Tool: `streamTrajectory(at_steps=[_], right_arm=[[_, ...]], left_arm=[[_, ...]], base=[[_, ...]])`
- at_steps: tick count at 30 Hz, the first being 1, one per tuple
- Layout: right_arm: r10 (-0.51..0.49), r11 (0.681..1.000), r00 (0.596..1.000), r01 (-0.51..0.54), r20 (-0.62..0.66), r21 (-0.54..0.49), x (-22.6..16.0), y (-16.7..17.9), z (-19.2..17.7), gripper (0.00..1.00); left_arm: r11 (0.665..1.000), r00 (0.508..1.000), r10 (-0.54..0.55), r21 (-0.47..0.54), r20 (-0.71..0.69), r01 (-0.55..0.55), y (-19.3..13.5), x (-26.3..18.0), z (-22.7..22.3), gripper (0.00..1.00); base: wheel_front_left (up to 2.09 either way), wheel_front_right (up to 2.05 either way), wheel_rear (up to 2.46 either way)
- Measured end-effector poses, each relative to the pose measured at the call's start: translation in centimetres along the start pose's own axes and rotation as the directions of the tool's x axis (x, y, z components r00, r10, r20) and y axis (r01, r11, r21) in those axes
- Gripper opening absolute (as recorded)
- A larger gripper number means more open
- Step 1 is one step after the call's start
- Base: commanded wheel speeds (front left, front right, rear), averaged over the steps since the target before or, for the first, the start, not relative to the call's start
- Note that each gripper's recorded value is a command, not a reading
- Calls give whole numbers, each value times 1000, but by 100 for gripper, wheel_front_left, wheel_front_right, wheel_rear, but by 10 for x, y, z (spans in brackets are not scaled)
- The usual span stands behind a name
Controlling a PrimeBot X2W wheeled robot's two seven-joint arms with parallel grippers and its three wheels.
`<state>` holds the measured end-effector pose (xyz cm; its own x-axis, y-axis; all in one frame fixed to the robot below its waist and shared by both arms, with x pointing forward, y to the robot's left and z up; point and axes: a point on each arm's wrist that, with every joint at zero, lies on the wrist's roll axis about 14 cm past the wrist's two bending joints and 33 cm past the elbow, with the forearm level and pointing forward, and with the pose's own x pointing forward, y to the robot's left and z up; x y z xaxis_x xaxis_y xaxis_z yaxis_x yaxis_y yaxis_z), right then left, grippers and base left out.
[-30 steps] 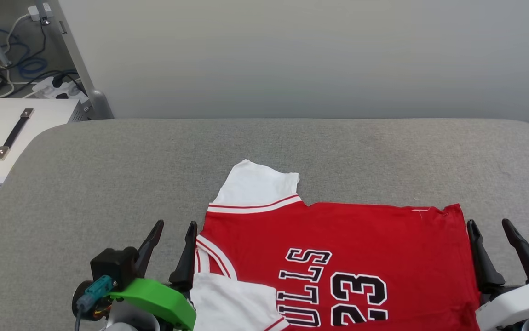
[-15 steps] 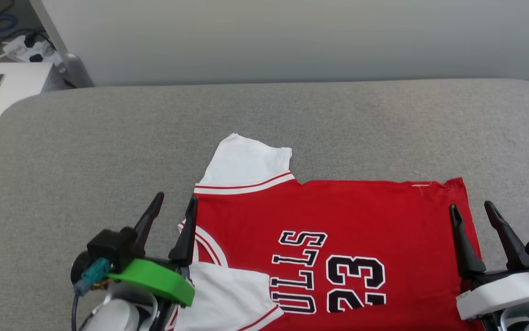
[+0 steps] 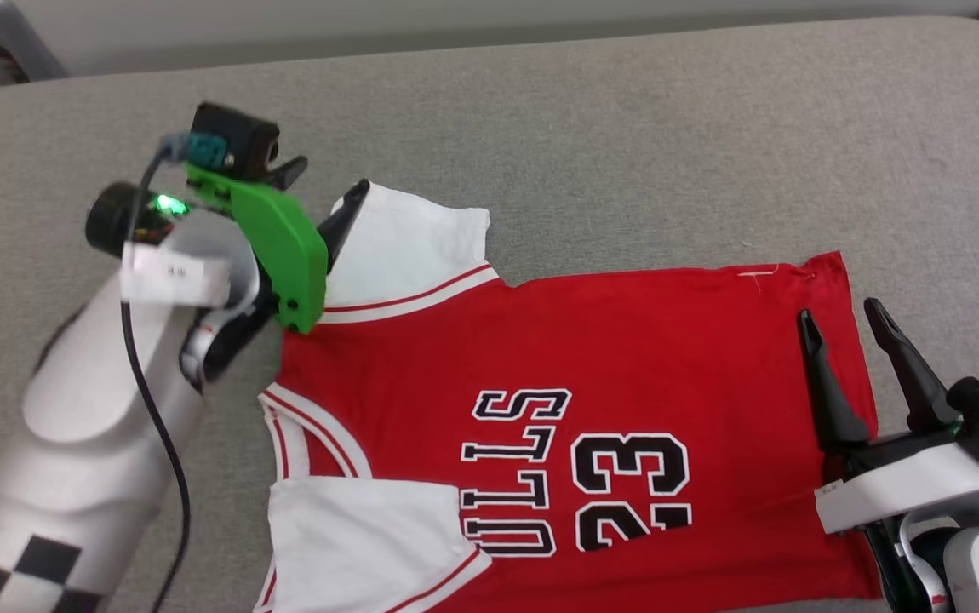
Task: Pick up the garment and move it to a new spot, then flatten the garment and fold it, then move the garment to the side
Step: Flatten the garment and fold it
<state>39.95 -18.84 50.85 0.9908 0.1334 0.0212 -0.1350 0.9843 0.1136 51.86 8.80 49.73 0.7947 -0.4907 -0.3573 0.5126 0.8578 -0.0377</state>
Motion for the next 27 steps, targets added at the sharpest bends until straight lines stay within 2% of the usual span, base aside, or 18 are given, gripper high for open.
streamTrajectory(at_steps=[6, 12, 19, 27], right_arm=[[-25, 1000, 999, 25, -20, 12, 4, -6, -11, 100], [-66, 997, 996, 68, -56, 39, 1, -14, -27, 100], [-100, 994, 991, 104, -93, 42, -3, -24, -42, 100], [-114, 992, 987, 119, -114, 35, -4, -29, -51, 100]], left_arm=[[999, 959, -34, 15, -280, 40, 9, 36, -16, 100], [998, 872, -38, 20, -489, 54, 16, 58, -50, 100], [998, 823, 0, 48, -568, 33, 33, 76, -81, 100], [996, 815, 58, 83, -577, -13, 53, 91, -96, 100]], base=[[0, 0, 0], [0, 0, 0], [0, 0, 0], [0, 0, 0]])
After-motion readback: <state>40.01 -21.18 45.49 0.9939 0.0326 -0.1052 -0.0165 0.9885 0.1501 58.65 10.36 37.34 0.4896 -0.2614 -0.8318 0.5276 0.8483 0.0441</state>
